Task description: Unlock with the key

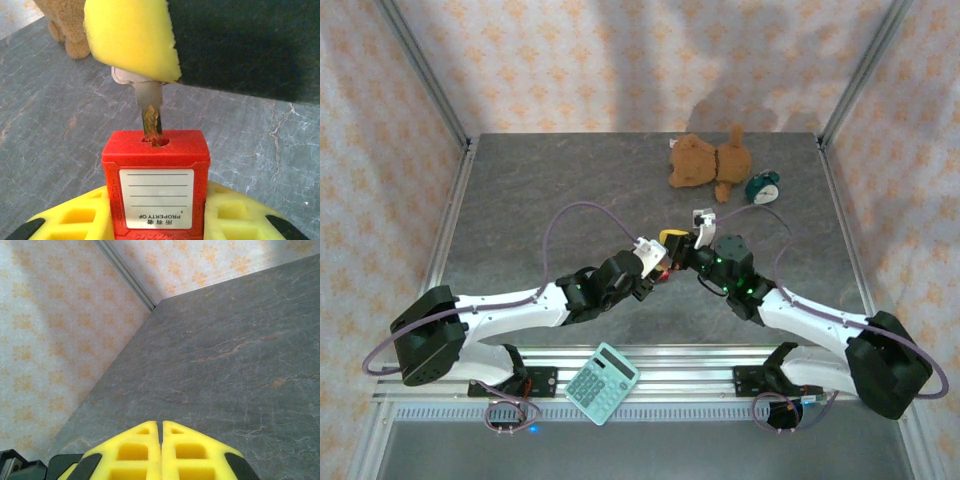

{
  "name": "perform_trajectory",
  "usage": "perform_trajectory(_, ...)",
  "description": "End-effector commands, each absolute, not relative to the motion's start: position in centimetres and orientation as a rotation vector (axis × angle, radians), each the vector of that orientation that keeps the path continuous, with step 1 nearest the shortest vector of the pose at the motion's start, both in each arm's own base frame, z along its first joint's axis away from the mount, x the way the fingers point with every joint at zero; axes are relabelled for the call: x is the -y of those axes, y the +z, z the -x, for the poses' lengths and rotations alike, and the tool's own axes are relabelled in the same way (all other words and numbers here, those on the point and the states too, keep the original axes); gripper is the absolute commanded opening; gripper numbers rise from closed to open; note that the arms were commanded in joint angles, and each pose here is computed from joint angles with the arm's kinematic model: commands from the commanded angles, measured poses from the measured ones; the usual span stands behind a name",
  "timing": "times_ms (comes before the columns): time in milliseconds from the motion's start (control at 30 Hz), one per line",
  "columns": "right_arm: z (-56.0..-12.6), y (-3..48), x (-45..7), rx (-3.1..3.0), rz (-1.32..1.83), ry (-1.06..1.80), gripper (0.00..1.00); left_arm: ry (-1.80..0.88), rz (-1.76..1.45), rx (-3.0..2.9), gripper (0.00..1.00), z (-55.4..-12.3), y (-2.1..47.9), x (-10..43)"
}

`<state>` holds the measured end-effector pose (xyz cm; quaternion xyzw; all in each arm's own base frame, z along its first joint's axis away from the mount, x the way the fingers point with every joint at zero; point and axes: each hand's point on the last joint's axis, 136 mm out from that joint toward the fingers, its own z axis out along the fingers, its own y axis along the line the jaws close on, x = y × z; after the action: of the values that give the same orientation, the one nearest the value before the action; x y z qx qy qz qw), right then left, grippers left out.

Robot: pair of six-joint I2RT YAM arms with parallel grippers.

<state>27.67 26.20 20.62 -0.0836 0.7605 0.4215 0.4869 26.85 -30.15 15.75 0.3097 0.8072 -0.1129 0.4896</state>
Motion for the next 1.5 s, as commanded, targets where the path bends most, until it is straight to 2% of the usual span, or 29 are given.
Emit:
perform_trajectory(0, -23.4, 13.9, -27.9, -2.114, 0.374, 1.053, 0.05, -0.481, -0.526, -1.653, 0.28, -29.3, 27.4, 32.9)
perform_trajectory(533, -24.4, 12.1, -27.6, -2.181, 0.294, 1.003, 0.04, -0.507, -0.526, -1.612, 0.27, -29.0, 28.7, 32.9)
perform_trajectory(767, -23.4, 11.7, -29.0, -2.182, 0.304, 1.137, 0.04, -0.489, -0.53, -1.602, 0.27, -29.1, 28.9, 32.8)
perform_trajectory(1100, -22.4, 10.5, -28.8, -2.247, 0.414, 1.086, 0.04, -0.519, -0.513, -1.584, 0.26, -29.8, 29.7, 32.0)
perform_trajectory(1467, -21.7, 10.8, -29.8, -2.273, 0.437, 1.168, 0.04, -0.496, -0.506, -1.566, 0.25, -30.1, 30.8, 30.9)
